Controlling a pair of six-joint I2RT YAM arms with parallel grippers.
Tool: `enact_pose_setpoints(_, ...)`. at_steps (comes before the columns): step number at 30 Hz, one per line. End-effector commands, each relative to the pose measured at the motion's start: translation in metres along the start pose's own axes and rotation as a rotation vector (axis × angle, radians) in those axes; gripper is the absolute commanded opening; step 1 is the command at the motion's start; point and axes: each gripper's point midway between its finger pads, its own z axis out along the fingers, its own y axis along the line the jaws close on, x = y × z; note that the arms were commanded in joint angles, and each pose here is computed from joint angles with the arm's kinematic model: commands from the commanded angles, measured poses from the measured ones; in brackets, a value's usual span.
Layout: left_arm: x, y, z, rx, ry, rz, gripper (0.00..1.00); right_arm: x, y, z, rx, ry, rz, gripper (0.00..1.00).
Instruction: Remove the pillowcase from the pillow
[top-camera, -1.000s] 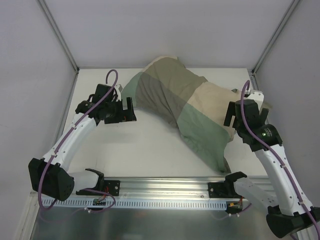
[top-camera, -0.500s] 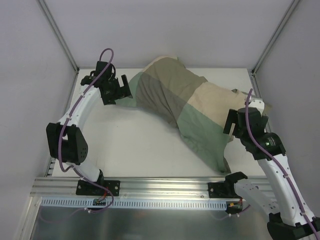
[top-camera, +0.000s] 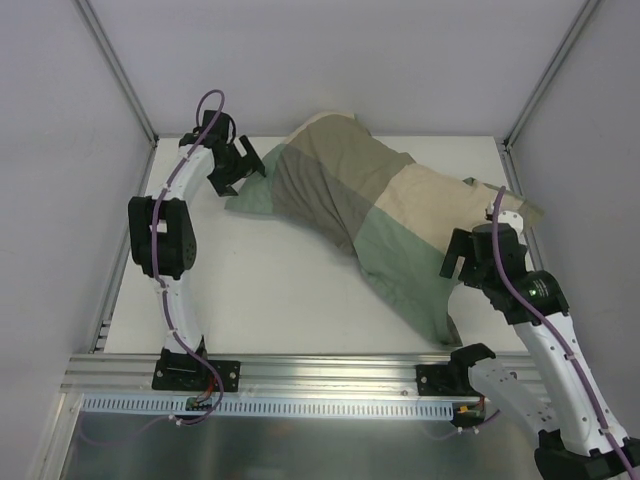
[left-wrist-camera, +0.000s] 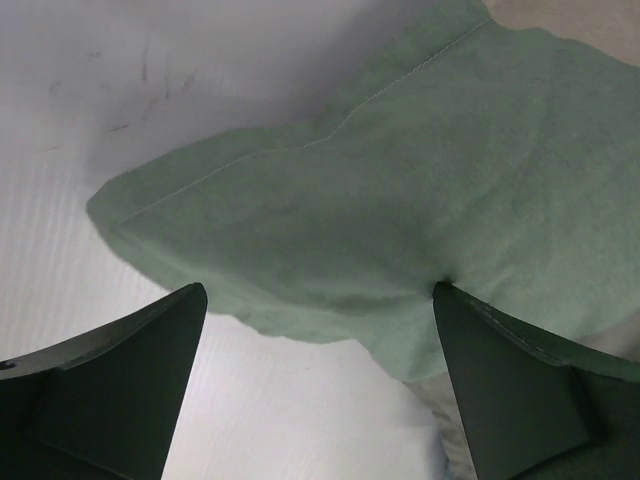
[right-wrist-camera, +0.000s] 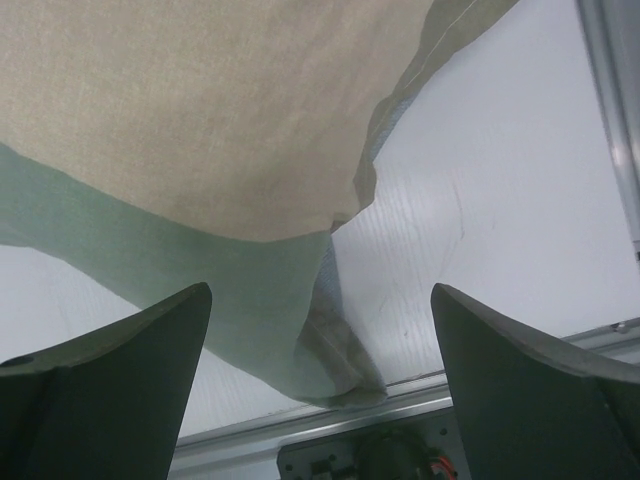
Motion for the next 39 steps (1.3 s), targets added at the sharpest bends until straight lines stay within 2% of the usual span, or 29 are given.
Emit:
enact_pose_setpoints(1,0.004,-0.023,0.012,0.075,0.036,0.006,0.99,0.029,0.013,-0.002,-0.085,0.087,0.061,0.97)
enact_pose_setpoints(3,0.012,-0.028,0.020,0.082,0.054,0.030,0.99,0.044,0.018,0.001,-0.114,0.119,0.082,0.97)
enact_pose_setpoints(4,0.017,-0.030,0.021,0.095,0.073,0.032,0.95,0.049,0.024,0.001,-0.147,0.137,0.098,0.97)
enact_pose_setpoints(6,0.022,-0.033,0.023,0.112,0.089,0.038,0.79,0.057,0.028,0.001,-0.170,0.148,0.097,0.97)
enact_pose_setpoints(7,0.025,-0.034,0.023,0.121,0.102,0.043,0.60,0.060,0.028,0.001,-0.170,0.154,0.099,0.97)
enact_pose_setpoints(8,0.026,-0.035,0.022,0.126,0.105,0.051,0.44,0.063,0.029,0.001,-0.173,0.161,0.096,0.97)
enact_pose_setpoints(10,0.030,-0.033,0.020,0.125,0.111,0.051,0.00,0.071,0.031,0.002,-0.186,0.192,0.100,0.97)
enact_pose_setpoints(18,0.037,-0.027,-0.024,0.132,0.061,0.064,0.00,0.102,0.065,0.011,-0.329,0.265,0.221,0.97)
enact_pose_setpoints(20,0.040,-0.023,-0.035,0.129,0.051,0.062,0.00,0.112,0.068,0.017,-0.336,0.280,0.234,0.99)
enact_pose_setpoints(22,0.046,-0.016,-0.038,0.109,0.047,0.056,0.00,0.117,0.071,0.020,-0.335,0.293,0.249,0.86)
enact_pose_setpoints(25,0.049,-0.009,-0.050,0.100,0.029,0.057,0.00,0.116,0.066,0.020,-0.314,0.282,0.232,0.54)
enact_pose_setpoints(26,0.049,-0.010,-0.058,0.109,0.015,0.059,0.00,0.112,0.064,0.017,-0.306,0.266,0.230,0.29)
enact_pose_setpoints(29,0.053,-0.010,-0.074,0.130,0.002,0.064,0.00,0.092,0.051,0.014,-0.261,0.182,0.209,0.01)
enact_pose_setpoints(35,0.048,-0.015,-0.113,0.179,-0.081,0.101,0.00,0.063,0.038,0.006,-0.217,0.080,0.136,0.01)
enact_pose_setpoints(39,0.042,-0.024,-0.146,0.256,-0.125,0.081,0.00,0.018,0.035,-0.014,-0.234,-0.058,0.131,0.01)
